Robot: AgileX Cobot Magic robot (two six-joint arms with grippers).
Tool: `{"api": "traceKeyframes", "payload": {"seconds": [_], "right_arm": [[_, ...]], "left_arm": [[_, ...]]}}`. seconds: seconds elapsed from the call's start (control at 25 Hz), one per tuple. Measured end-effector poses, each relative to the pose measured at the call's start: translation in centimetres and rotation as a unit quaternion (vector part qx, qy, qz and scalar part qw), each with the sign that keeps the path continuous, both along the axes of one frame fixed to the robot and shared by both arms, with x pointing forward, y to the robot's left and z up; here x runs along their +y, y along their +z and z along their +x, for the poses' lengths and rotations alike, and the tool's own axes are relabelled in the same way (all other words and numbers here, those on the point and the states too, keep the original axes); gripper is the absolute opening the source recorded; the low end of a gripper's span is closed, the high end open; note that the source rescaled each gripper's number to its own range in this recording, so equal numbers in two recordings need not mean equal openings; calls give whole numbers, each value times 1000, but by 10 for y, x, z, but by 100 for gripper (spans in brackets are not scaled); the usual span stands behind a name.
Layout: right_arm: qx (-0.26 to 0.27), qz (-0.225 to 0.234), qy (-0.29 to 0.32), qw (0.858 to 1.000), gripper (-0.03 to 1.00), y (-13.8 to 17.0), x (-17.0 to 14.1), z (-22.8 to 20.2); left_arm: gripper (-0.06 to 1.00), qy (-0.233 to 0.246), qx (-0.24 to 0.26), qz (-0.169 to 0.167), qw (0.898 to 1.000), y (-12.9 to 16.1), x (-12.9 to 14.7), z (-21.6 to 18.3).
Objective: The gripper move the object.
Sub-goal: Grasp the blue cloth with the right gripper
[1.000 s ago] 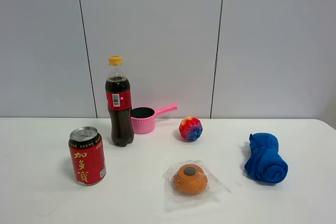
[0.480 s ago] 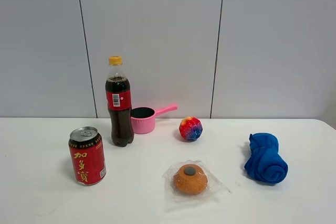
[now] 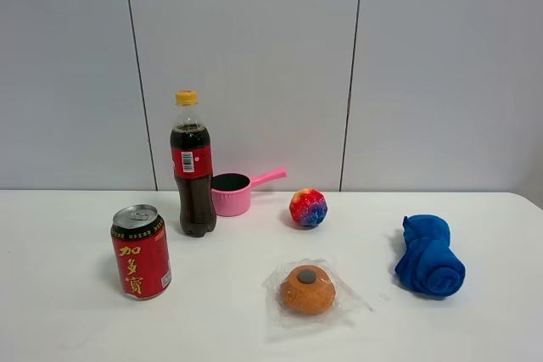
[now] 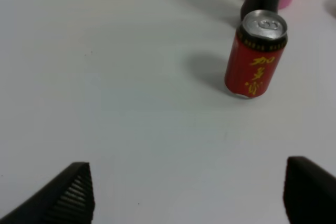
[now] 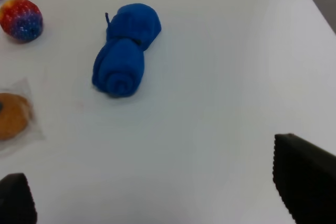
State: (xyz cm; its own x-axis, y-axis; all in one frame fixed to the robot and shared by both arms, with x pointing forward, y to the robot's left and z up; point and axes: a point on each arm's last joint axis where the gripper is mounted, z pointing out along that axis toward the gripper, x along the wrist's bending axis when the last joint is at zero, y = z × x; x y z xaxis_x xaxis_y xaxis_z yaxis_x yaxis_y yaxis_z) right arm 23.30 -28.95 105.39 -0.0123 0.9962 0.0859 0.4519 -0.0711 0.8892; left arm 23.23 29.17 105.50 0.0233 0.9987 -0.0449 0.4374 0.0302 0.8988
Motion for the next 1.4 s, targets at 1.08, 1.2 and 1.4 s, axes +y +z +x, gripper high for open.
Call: {"api": "traceKeyframes", "payload": {"seconds": [1.08,1.2,1.4], "right_arm": [[341,-23,-27,940,99,27,10,332],[394,-26,-20,919,100,-6,30,365],[462,-37,-13,886,100,-63,54,390]], "left_arm": [[100,0,1,0,1000,0,0,0],[100,0,1,0,1000,0,0,0],[100,0,1,0,1000,0,0,0]]}}
